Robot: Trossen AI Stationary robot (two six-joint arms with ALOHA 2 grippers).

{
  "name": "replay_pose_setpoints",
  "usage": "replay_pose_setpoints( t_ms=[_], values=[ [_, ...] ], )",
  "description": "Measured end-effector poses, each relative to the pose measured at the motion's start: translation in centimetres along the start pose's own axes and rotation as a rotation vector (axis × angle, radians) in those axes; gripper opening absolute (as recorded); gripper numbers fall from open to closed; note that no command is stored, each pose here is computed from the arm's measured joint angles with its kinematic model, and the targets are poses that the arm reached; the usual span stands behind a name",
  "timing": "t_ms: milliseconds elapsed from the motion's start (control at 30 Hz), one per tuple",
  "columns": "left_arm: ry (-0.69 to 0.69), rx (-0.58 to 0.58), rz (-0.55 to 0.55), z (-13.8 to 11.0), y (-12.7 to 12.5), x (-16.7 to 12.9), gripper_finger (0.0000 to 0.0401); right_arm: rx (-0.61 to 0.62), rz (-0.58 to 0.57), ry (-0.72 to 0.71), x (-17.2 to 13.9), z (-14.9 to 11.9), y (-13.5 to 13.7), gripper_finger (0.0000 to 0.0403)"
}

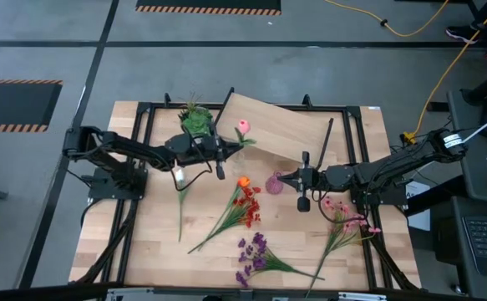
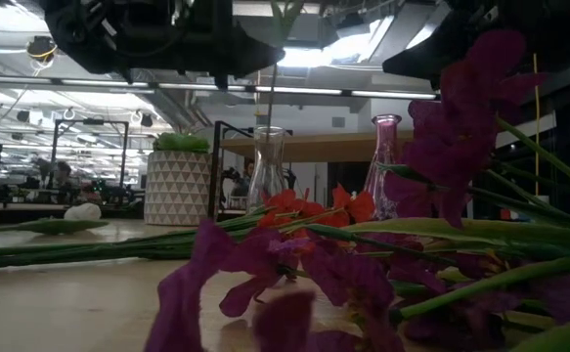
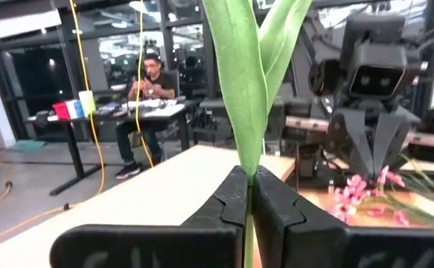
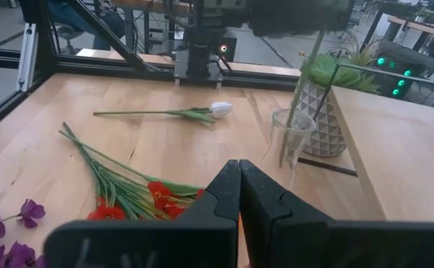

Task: Pick and place flowers into a vace then onto a shelf
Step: Put the pink tulip into the transparent vase

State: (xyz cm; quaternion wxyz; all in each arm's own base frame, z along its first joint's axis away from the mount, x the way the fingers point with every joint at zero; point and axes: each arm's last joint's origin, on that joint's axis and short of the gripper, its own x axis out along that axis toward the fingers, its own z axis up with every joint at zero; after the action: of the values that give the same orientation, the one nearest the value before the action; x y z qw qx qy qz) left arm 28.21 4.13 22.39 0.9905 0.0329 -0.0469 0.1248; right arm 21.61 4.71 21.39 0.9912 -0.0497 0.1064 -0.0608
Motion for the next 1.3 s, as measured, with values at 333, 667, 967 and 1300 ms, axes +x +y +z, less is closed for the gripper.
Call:
replay_pose_setpoints(
  t_ms=[333,667,967,1300],
  values=[
    [0.004,-0.002,0.008,-2.2,-0.2,1.0,0.0004,0.004,0.000,0.001,0.0,0.0,0.0,0.0007],
    [0.040,0.001,0.041,-3.5,-0.2,0.7,0.0004,0.002,0.000,0.008,0.0,-0.1,0.0,0.0007],
    [-0.075,-0.050,0.025,-4.0,0.0,-1.7,0.0004,-0.004,0.000,0.014,0.0,-0.1,0.0,0.0007],
    [-0.029,-0.023,0.017,-4.5,-0.1,-1.7,0.0004,0.000,0.000,0.012,0.0,-0.1,0.0,0.0007]
  ],
)
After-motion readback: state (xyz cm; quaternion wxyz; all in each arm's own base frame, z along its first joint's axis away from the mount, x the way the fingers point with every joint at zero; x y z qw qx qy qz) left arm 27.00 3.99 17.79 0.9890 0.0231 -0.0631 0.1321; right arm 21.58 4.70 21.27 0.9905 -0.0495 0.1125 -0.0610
